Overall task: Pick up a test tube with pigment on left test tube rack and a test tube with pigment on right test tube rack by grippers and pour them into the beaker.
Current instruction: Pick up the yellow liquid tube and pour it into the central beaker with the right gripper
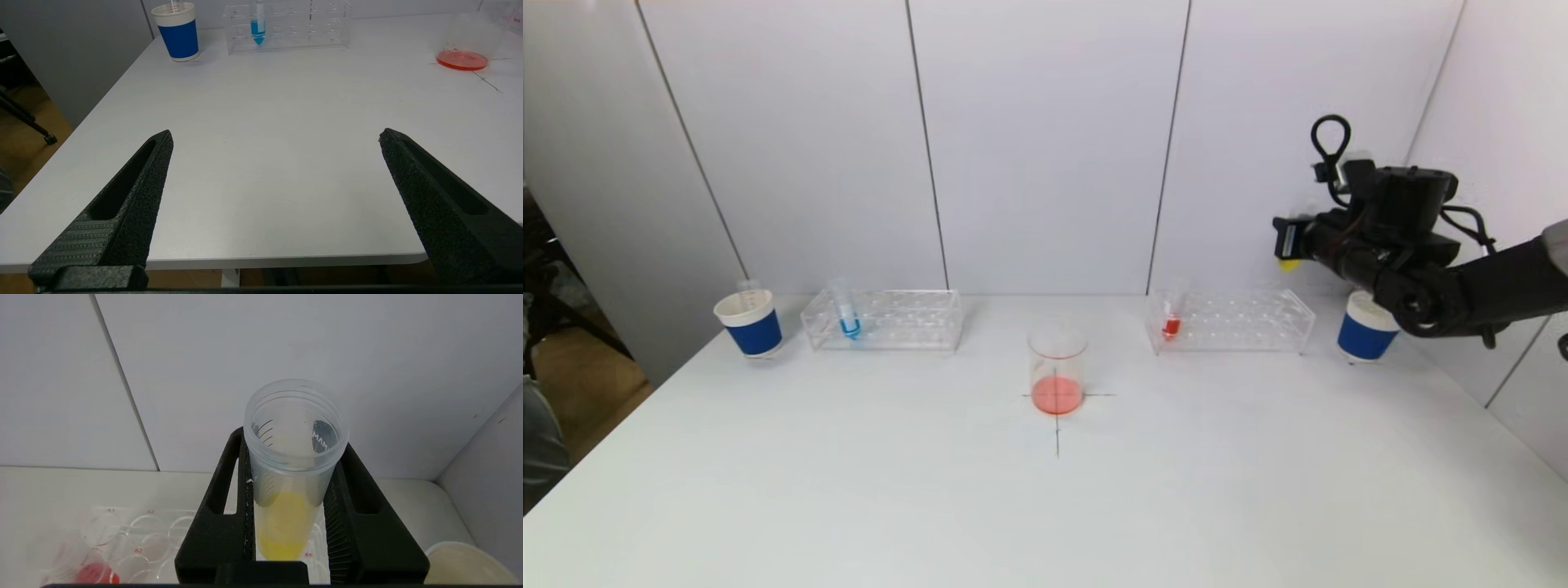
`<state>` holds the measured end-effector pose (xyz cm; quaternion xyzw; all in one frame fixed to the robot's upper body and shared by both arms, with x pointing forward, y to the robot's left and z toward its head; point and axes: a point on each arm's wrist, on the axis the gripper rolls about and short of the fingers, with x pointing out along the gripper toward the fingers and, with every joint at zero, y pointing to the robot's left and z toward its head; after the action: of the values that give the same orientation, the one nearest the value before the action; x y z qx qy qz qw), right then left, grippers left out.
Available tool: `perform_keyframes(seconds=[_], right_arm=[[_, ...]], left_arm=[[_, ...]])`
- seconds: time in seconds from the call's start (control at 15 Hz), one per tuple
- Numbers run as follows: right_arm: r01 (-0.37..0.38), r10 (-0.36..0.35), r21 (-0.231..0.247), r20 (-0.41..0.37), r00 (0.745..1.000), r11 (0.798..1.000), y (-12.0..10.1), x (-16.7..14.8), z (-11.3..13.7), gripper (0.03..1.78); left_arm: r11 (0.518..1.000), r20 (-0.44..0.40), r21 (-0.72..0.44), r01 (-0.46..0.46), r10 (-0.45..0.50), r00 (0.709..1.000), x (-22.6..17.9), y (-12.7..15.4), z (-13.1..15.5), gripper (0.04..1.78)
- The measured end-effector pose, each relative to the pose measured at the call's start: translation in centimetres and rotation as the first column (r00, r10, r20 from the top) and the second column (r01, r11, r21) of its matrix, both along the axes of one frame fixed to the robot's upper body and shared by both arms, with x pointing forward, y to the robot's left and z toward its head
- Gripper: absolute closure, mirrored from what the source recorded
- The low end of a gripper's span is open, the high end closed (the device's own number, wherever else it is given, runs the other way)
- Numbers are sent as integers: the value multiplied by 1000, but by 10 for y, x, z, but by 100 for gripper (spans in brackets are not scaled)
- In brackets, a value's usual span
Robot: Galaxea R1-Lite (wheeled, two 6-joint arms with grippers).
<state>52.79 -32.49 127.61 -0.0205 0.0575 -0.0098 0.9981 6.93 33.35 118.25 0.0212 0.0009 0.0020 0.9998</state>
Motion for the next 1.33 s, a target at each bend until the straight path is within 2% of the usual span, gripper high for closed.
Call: perform_keyframes(seconds=[0.53, 0.67, 0.73, 0.8, 0.93, 1.13, 1.33], right_arm=[[-13, 12, 2, 41, 999, 1000, 0, -23, 134, 128], [-29, 29, -2, -16, 999, 1000, 4, -28, 149, 128], [-53, 53, -5, -58, 997, 999, 6, -28, 148, 128], [-101, 100, -5, -66, 993, 995, 8, -26, 147, 128], [-211, 210, -26, -14, 978, 977, 15, -23, 150, 128], [-329, 330, -115, -12, 944, 937, 34, -24, 150, 128], [-456, 464, -209, -15, 886, 865, 61, -28, 149, 128]], left_arm=[[1000, 0, 0, 0, 0, 1000, 0, 0, 0, 6], [1000, 0, 0, 0, 0, 1000, 0, 0, 0, 6], [1000, 0, 0, 0, 0, 1000, 0, 0, 0, 6], [1000, 0, 0, 0, 0, 1000, 0, 0, 0, 6], [1000, 0, 0, 0, 0, 1000, 0, 0, 0, 6], [1000, 0, 0, 1, -1, 1000, 0, 0, 0, 6], [1000, 0, 0, 0, 0, 1000, 0, 0, 0, 6]])
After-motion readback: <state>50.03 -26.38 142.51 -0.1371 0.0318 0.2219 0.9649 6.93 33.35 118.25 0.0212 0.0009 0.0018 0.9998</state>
